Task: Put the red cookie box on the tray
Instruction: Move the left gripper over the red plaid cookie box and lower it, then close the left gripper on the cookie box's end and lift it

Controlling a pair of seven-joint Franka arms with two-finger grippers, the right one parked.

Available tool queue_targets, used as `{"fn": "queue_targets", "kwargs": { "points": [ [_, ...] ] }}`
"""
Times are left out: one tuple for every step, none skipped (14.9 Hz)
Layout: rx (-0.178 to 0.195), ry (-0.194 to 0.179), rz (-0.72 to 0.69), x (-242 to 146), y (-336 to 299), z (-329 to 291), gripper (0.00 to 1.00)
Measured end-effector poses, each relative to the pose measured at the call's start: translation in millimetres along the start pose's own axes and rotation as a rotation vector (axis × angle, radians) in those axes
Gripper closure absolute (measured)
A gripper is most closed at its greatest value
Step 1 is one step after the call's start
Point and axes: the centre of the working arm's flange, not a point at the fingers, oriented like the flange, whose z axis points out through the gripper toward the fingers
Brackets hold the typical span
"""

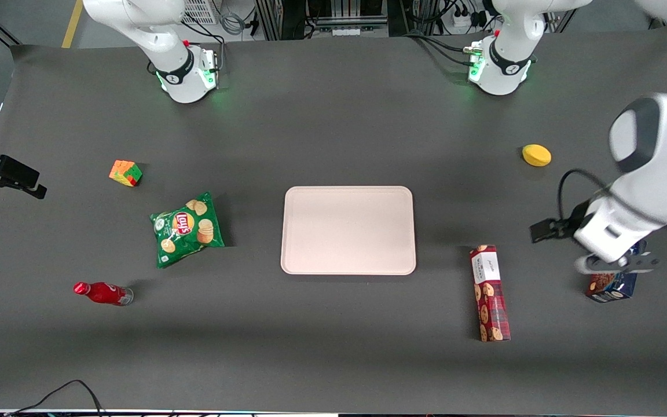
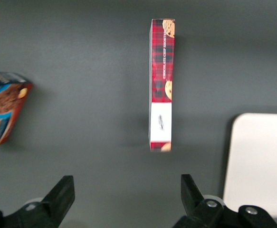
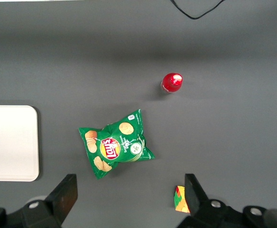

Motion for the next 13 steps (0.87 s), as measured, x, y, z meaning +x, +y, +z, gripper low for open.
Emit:
{"fn": "queue_targets", "kwargs": {
  "points": [
    [0.003, 0.002, -0.007, 8, 5, 22, 0.0],
    [0.0, 0.004, -0.014, 14, 10, 42, 0.0],
    [-0.006, 0.009, -0.019, 19, 15, 60, 0.0],
    [-0.013, 0.018, -0.027, 24, 19, 77, 0.0],
    [-0.019, 0.025, -0.035, 28, 22, 92, 0.0],
    [-0.026, 0.031, -0.038, 32, 24, 106, 0.0],
    [-0.032, 0.037, -0.04, 35, 25, 121, 0.0],
    [-0.038, 0.041, -0.04, 38, 27, 135, 0.0],
    [-0.042, 0.042, -0.04, 40, 29, 148, 0.0],
    [-0.046, 0.042, -0.041, 41, 30, 160, 0.0],
    [-0.05, 0.045, -0.042, 42, 32, 171, 0.0],
    [-0.055, 0.05, -0.044, 44, 34, 180, 0.0],
    [-0.059, 0.058, -0.045, 45, 36, 188, 0.0]
  ]
}}
